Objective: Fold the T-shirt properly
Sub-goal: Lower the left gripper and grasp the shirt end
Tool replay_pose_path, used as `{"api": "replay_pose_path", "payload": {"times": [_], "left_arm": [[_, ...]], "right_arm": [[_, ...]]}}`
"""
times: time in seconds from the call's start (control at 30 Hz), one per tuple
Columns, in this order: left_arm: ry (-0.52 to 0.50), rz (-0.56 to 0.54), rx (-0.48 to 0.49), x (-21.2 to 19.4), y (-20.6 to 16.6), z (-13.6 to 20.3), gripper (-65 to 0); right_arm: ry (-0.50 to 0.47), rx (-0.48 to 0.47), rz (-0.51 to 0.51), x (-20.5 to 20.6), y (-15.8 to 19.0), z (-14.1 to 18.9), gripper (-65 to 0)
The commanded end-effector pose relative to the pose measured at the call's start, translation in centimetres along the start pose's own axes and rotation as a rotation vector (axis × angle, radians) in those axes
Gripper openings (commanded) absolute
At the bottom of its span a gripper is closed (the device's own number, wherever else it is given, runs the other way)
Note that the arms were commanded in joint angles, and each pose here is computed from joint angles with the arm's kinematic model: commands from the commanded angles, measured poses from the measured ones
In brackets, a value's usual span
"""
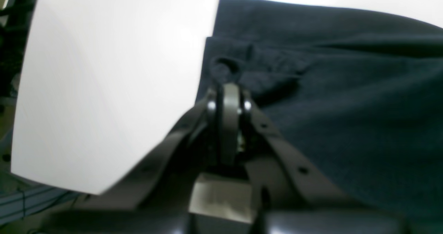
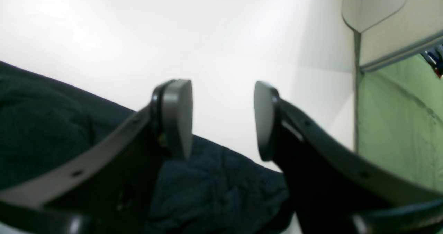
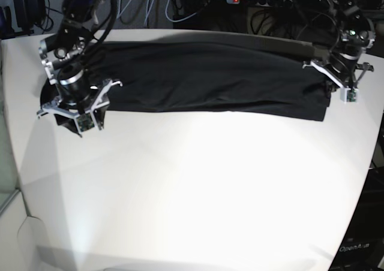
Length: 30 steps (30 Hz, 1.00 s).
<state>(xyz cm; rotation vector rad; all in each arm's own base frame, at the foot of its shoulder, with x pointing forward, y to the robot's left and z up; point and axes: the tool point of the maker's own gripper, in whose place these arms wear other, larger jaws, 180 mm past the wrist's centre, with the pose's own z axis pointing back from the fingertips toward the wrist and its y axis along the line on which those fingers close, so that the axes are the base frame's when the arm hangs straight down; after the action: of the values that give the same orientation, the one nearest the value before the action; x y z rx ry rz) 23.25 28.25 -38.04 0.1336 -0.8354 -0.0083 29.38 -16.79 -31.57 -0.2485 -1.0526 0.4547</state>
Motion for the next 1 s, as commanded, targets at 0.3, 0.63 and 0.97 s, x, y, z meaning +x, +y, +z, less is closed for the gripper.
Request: {"api": "replay_pose_path", "payload": {"times": [0.3, 0.63, 0.97], "left_arm": [[-0.033, 0.02, -0.005, 0.0, 0.4, -0.5, -65.0], [-0.031, 0.031, -0.01, -0.6, 0.3, -0.6, -65.0], [-0.037, 0.051, 0.008, -0.5, 0.9, -0.4, -50.3]], "right_arm": [[-0.052, -0.016, -0.001, 1.4, -0.5, 0.1, -35.9], [-0.052, -0.016, -0.001, 1.4, -0.5, 0.1, -35.9], [-0.052, -0.016, -0.001, 1.4, -0.5, 0.1, -35.9]]}}
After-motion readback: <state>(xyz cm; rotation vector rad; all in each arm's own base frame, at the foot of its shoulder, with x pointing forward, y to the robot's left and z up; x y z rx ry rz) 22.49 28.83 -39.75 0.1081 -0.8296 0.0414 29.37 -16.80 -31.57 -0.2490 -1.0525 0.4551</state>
